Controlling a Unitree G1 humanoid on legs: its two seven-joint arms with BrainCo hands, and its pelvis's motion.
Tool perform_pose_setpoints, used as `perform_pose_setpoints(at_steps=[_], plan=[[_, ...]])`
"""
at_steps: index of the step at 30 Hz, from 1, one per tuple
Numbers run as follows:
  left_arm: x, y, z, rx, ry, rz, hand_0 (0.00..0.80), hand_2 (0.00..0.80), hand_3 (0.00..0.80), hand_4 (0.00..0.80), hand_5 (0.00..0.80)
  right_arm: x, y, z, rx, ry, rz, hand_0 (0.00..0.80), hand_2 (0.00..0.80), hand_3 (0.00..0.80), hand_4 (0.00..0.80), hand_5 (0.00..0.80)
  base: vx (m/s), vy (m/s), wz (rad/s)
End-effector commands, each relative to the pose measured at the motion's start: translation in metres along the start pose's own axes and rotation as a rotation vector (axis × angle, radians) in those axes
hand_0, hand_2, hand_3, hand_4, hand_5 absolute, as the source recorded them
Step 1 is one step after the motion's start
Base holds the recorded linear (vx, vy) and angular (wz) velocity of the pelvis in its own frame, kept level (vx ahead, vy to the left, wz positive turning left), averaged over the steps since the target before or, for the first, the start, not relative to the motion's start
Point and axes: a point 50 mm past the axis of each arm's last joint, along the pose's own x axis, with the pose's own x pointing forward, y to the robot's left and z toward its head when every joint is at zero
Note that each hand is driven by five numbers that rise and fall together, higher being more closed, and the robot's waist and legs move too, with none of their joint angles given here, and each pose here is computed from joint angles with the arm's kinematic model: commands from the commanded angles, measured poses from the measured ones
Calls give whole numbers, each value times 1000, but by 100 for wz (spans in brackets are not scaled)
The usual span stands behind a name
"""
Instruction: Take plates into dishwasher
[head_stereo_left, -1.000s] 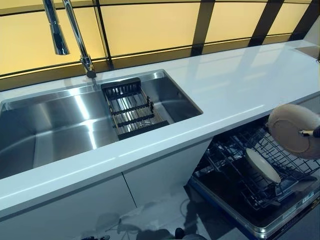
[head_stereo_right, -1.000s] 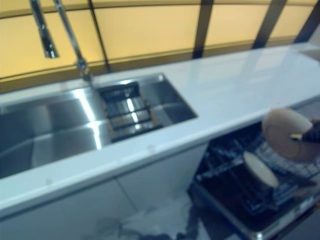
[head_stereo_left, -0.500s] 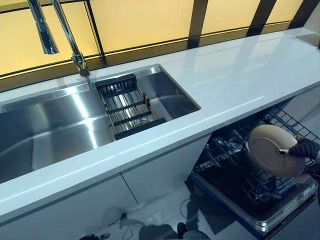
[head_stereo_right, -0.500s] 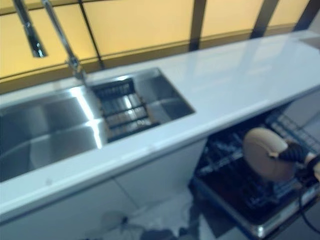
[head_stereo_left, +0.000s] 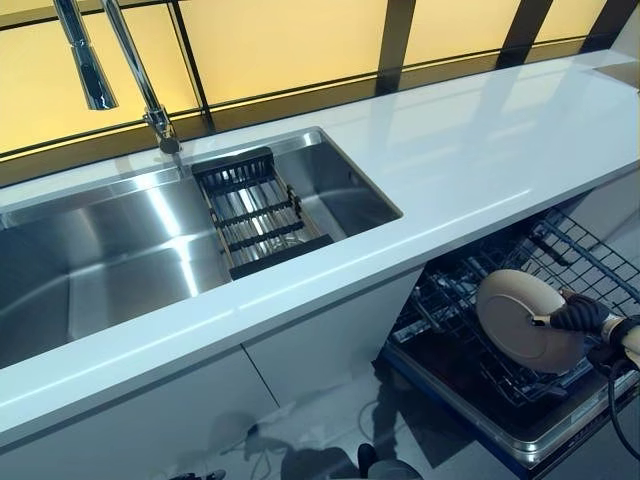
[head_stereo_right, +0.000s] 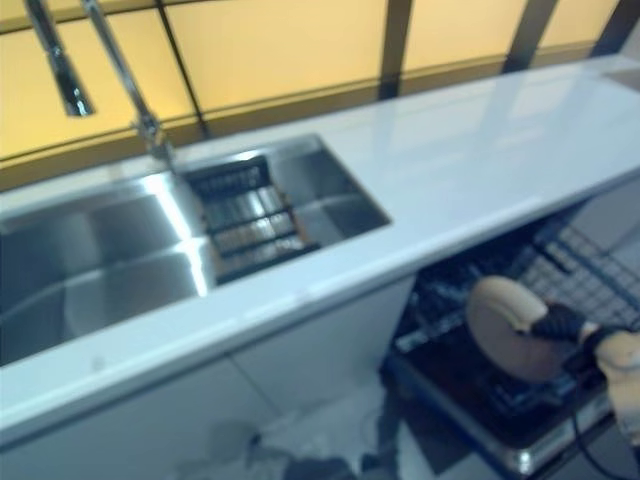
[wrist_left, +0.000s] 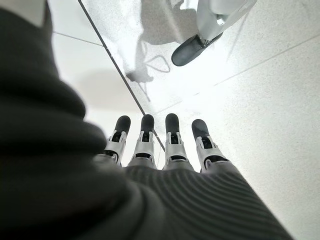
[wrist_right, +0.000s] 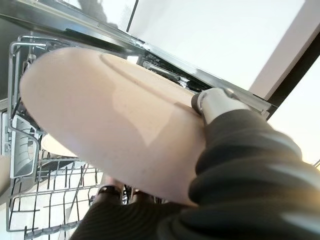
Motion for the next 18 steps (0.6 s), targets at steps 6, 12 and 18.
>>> perform_pose_setpoints(at_steps=[6, 12, 18], plan=[[-1, 21, 7, 7, -4, 60, 0, 0, 0, 0, 0, 13, 9, 27, -103, -74, -36, 800, 800, 800, 800, 800, 0, 0, 0], [-1, 19, 10, 20, -9, 57, 0, 0, 0, 0, 0, 29, 23, 16, -93, -11, -20, 800, 800, 800, 800, 800, 0, 0, 0], [0, 16, 12, 38, -9, 53, 0, 0, 0, 0, 0, 46, 36, 6, -47, 53, -16, 800, 800, 800, 800, 800, -8, -2, 6]])
